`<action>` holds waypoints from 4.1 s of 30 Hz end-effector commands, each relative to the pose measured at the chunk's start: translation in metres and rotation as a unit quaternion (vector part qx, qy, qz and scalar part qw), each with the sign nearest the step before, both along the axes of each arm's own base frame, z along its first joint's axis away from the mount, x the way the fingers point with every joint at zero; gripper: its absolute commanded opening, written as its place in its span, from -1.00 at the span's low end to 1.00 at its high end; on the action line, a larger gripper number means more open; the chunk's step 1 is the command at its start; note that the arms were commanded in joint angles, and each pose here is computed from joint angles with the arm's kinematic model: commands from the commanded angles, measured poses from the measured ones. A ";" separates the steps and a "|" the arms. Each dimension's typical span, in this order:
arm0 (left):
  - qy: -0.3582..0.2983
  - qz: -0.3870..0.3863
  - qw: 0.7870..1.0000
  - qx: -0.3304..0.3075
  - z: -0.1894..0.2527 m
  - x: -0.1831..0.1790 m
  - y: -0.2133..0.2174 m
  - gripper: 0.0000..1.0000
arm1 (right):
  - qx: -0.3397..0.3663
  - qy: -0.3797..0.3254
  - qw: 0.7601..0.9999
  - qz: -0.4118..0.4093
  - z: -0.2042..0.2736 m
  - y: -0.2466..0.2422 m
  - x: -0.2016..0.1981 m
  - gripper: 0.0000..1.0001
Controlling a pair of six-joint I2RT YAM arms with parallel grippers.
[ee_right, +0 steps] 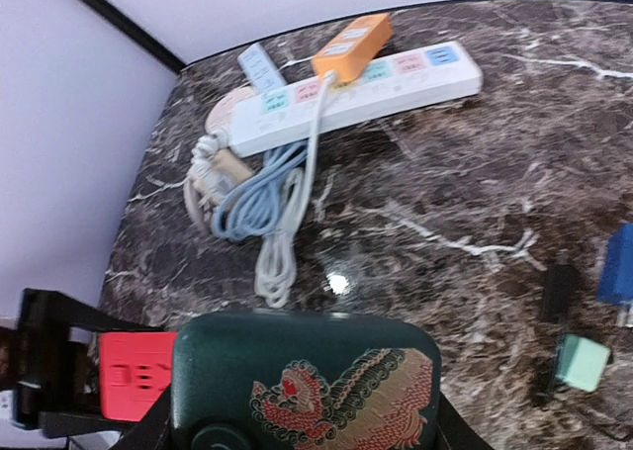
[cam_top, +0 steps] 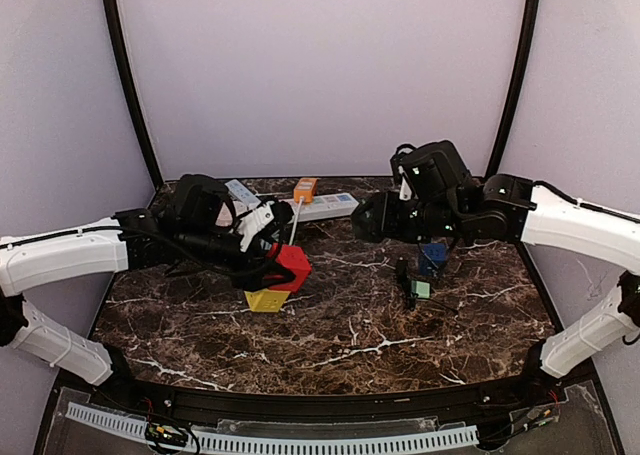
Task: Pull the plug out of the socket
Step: Remove the plug from the socket, then place the plug at the center of the board, then remove the plug from the socket.
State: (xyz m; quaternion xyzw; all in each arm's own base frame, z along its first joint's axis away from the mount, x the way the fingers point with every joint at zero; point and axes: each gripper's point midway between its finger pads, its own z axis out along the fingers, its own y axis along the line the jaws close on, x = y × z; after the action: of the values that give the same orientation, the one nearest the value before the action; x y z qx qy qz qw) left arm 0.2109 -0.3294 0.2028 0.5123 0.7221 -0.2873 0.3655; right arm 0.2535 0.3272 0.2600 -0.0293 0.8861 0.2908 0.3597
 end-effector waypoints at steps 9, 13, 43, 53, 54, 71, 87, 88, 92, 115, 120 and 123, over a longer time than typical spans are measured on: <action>-0.062 0.056 0.994 -0.071 0.061 0.020 0.033 -0.99 | -0.113 0.056 0.991 -0.041 -0.061 -0.085 0.090 -1.00; -0.066 0.055 0.994 -0.073 0.064 0.018 0.035 -0.99 | -0.146 0.086 0.985 -0.038 -0.085 -0.096 0.112 -1.00; -0.063 0.031 0.996 -0.061 0.057 0.005 0.024 -0.99 | -0.216 0.202 0.955 -0.025 -0.191 -0.118 0.143 -0.32; -0.063 0.029 0.996 -0.059 0.057 0.005 0.023 -0.99 | -0.215 0.190 0.958 -0.027 -0.181 -0.120 0.145 0.22; -0.062 0.028 0.996 -0.059 0.057 0.004 0.023 -0.99 | -0.215 0.188 0.958 -0.028 -0.180 -0.120 0.145 0.29; -0.062 0.019 0.996 -0.068 0.059 0.001 0.020 -0.99 | -0.129 0.119 0.984 0.002 -0.092 -0.104 0.131 0.64; -0.070 -0.053 0.994 -0.058 0.060 -0.018 -0.035 -0.99 | 0.063 0.053 0.985 0.151 0.017 -0.002 -0.011 0.88; -0.063 -0.056 0.995 -0.053 0.056 -0.018 -0.040 -0.99 | 0.066 0.054 0.984 0.157 0.018 0.005 -0.018 0.88; -0.058 -0.069 0.994 -0.058 0.062 -0.017 -0.061 -0.99 | 0.071 0.058 0.980 0.177 0.013 0.031 -0.040 0.89; -0.060 -0.045 0.995 -0.059 0.051 -0.015 -0.064 -0.99 | 0.051 0.113 0.972 0.202 -0.034 0.088 -0.066 0.58; -0.063 -0.037 0.996 -0.056 0.049 -0.012 -0.062 -0.99 | 0.055 0.114 0.972 0.199 -0.034 0.090 -0.068 -0.02; -0.062 -0.033 0.996 -0.056 0.049 -0.012 -0.061 -0.96 | 0.057 0.113 0.973 0.191 -0.033 0.087 -0.067 -0.45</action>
State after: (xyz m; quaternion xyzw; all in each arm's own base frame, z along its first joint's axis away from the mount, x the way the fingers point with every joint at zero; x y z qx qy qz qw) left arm 0.1999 -0.3890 0.2160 0.5473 0.6889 -0.2794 0.3844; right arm 0.1962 0.4056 0.2139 -0.1172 0.8957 0.3858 0.1874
